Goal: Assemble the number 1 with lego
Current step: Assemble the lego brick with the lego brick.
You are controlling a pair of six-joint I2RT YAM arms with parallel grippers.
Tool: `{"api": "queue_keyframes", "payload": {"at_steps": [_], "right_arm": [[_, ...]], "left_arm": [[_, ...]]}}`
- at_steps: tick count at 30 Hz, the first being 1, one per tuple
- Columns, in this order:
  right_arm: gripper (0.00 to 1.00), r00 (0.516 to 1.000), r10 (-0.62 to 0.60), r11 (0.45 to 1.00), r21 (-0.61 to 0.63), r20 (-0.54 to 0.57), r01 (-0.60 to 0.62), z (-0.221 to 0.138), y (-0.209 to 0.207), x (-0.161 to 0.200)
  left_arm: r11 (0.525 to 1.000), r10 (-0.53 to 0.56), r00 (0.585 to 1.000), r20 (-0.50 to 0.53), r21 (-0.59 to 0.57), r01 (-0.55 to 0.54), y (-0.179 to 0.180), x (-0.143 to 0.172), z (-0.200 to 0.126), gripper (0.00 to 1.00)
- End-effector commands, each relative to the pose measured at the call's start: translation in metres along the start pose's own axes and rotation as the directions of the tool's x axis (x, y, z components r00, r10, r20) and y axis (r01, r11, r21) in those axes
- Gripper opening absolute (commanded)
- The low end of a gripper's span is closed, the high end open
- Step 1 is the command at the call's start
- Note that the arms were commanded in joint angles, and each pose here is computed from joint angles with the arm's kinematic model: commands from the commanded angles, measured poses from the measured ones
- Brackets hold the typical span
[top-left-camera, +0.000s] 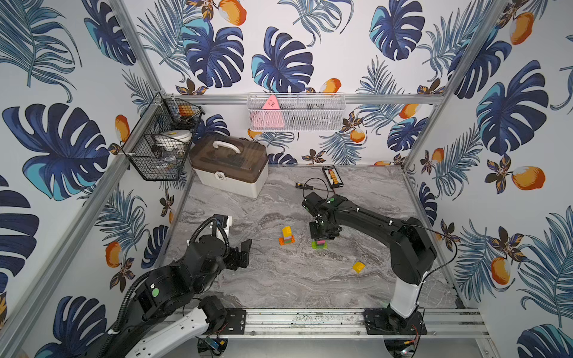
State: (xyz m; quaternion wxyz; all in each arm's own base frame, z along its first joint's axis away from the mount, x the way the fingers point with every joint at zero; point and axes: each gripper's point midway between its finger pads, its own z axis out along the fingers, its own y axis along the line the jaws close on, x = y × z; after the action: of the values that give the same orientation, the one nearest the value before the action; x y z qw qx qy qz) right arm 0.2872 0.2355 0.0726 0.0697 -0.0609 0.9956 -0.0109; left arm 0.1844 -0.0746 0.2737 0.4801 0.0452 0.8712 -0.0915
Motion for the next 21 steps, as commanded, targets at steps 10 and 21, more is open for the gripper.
{"api": "queue_keyframes", "payload": {"at_steps": [10,21], "right_arm": [[0.20,1.000,0.029,0.997,0.067,-0.003,-0.029,0.014,-0.006,-0.004],[0.48,0.997,0.056,0.998,0.031,0.046,-0.057,-0.019,-0.003,-0.016]], "left_arm": [[1.000,-0.017,1.000,0.019,-0.012,0.018,0.003,-0.004,-0.002,0.99],[1.000,-0.021,0.999,0.027,-0.006,0.021,0.003,-0.005,-0.004,0.99]]}}
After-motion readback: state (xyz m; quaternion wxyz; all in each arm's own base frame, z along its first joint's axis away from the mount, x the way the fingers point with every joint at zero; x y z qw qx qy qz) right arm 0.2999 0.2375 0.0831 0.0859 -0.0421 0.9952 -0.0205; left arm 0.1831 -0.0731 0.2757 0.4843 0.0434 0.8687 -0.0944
